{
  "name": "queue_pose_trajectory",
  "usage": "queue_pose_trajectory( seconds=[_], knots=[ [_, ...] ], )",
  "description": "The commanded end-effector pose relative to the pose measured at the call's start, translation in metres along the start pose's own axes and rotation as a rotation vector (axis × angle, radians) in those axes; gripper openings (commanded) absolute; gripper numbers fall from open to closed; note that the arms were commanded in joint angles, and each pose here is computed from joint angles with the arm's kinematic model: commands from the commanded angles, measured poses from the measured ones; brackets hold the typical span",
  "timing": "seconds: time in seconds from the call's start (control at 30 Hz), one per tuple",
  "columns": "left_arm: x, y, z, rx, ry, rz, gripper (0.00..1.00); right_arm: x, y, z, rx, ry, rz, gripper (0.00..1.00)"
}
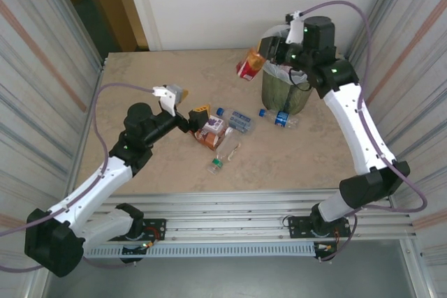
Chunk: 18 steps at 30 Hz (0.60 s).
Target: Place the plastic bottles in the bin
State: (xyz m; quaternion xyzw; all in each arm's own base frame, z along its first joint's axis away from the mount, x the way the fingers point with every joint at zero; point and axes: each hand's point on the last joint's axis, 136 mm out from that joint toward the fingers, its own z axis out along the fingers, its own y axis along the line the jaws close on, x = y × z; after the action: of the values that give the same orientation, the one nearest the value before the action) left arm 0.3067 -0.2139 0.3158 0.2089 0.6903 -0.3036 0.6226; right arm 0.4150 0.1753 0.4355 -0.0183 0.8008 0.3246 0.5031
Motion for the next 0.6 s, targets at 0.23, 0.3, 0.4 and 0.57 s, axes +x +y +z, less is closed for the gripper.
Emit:
queue_pose_trajectory(
  seconds=[0.23,0.3,0.4,0.57],
  knots=[
    [0.000,0.025,-0.013,-0.158,-0.016,0.024,0.99,-0.074,-0.047,-0.038,0.185,-0.236,-0.019,0.07],
    [0.002,0.029,-0.015,-0.182,-0.014,0.017,0.99,-0.079,-0.060,-0.036,0.222,-0.243,-0.011,0.06],
    [0.006,0.036,-0.018,-0.215,-0.008,0.003,0.99,-0.079,-0.080,-0.027,0.272,-0.226,0.000,0.06],
    [0.011,0.043,-0.023,-0.246,0.003,-0.020,0.99,-0.071,-0.111,-0.010,0.365,-0.183,-0.004,0.06]
  ],
)
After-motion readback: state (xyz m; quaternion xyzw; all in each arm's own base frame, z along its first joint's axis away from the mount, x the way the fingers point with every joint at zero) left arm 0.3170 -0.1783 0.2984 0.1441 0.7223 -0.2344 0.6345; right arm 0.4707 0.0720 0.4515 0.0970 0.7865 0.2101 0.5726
